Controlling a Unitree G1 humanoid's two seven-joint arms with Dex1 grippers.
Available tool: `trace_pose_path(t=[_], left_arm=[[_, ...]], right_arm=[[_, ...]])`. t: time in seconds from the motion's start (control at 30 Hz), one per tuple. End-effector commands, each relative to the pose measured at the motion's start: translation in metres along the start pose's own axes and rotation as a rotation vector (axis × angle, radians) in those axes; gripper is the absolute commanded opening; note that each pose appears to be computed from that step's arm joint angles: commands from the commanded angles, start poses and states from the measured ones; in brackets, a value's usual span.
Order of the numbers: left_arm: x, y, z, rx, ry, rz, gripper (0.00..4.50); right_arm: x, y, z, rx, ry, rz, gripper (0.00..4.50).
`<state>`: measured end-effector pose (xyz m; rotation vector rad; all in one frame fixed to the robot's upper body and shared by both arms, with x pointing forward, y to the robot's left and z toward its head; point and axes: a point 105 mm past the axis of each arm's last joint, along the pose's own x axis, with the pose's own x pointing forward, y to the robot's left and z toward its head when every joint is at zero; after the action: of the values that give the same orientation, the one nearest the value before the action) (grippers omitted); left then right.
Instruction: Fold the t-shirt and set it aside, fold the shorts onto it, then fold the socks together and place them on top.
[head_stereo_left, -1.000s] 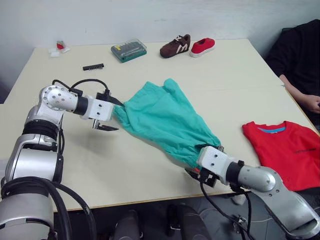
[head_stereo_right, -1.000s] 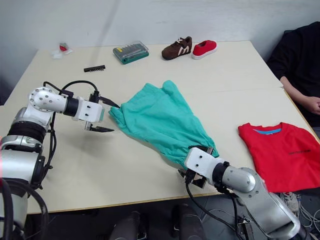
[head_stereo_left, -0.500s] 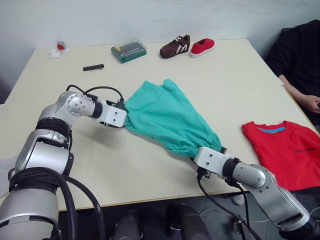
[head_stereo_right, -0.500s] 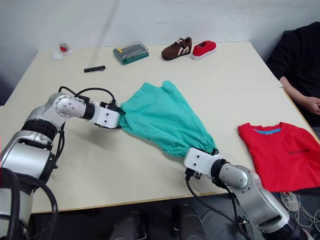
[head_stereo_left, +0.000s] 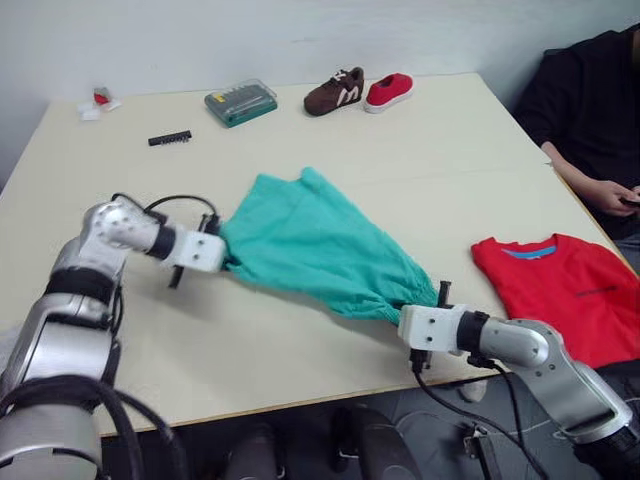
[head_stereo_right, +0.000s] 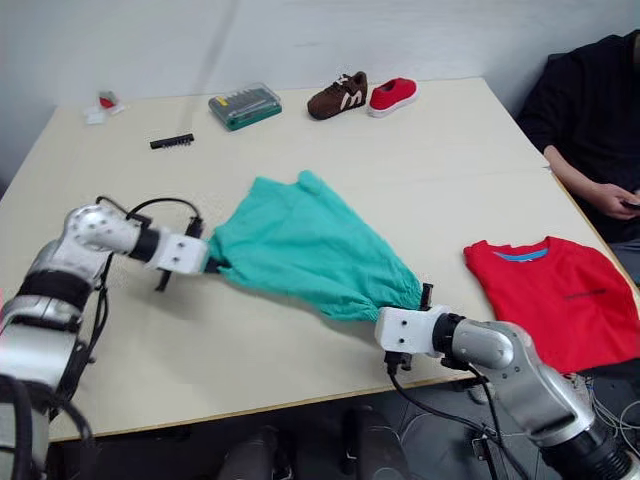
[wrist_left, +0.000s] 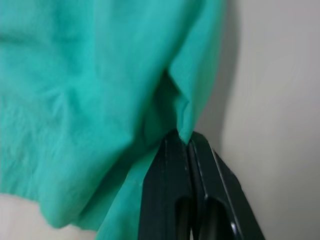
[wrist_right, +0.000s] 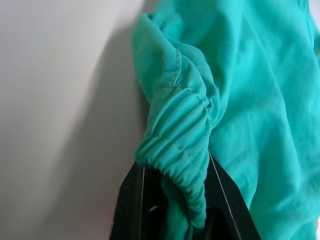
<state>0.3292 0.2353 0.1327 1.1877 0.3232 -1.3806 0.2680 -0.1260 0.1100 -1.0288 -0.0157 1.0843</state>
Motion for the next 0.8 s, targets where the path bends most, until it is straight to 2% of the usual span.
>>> trace_pose_path(t=[0.03, 0.13, 0.2, 0.43, 0.53, 0.63, 0.73, 0.8], left_arm=[[-0.009, -0.055, 0.016, -0.089, -0.027, -0.159, 0.00], [-0.011, -0.098, 0.032, -0.145, -0.014, -0.198, 0.00], [-0.011, -0.116, 0.039, -0.181, -0.005, -0.198, 0.00], [0.004, -0.135, 0.045, -0.225, 0.035, -0.096, 0.00], [0.005, -0.138, 0.045, -0.292, 0.017, -0.065, 0.00], [-0.001, -0.137, 0.061, -0.456, -0.102, -0.067, 0.60], [-0.016, -0.131, 0.080, -0.632, -0.254, -0.083, 1.50], [-0.032, -0.125, 0.092, -0.742, -0.339, -0.123, 2.18]], right_arm=[[-0.005, -0.001, 0.005, -0.122, -0.101, 0.068, 0.04], [-0.005, 0.007, 0.002, -0.222, -0.160, 0.150, 0.04], [-0.005, 0.012, -0.001, -0.255, -0.189, 0.188, 0.04], [0.000, 0.016, -0.002, -0.321, -0.254, 0.240, 0.04], [-0.002, 0.013, 0.000, -0.314, -0.265, 0.236, 0.04], [-0.010, 0.011, -0.001, -0.274, -0.253, 0.228, 1.04], [-0.025, 0.006, 0.003, -0.240, -0.245, 0.200, 2.03], [-0.036, -0.001, 0.011, -0.135, -0.254, 0.156, 2.76]])
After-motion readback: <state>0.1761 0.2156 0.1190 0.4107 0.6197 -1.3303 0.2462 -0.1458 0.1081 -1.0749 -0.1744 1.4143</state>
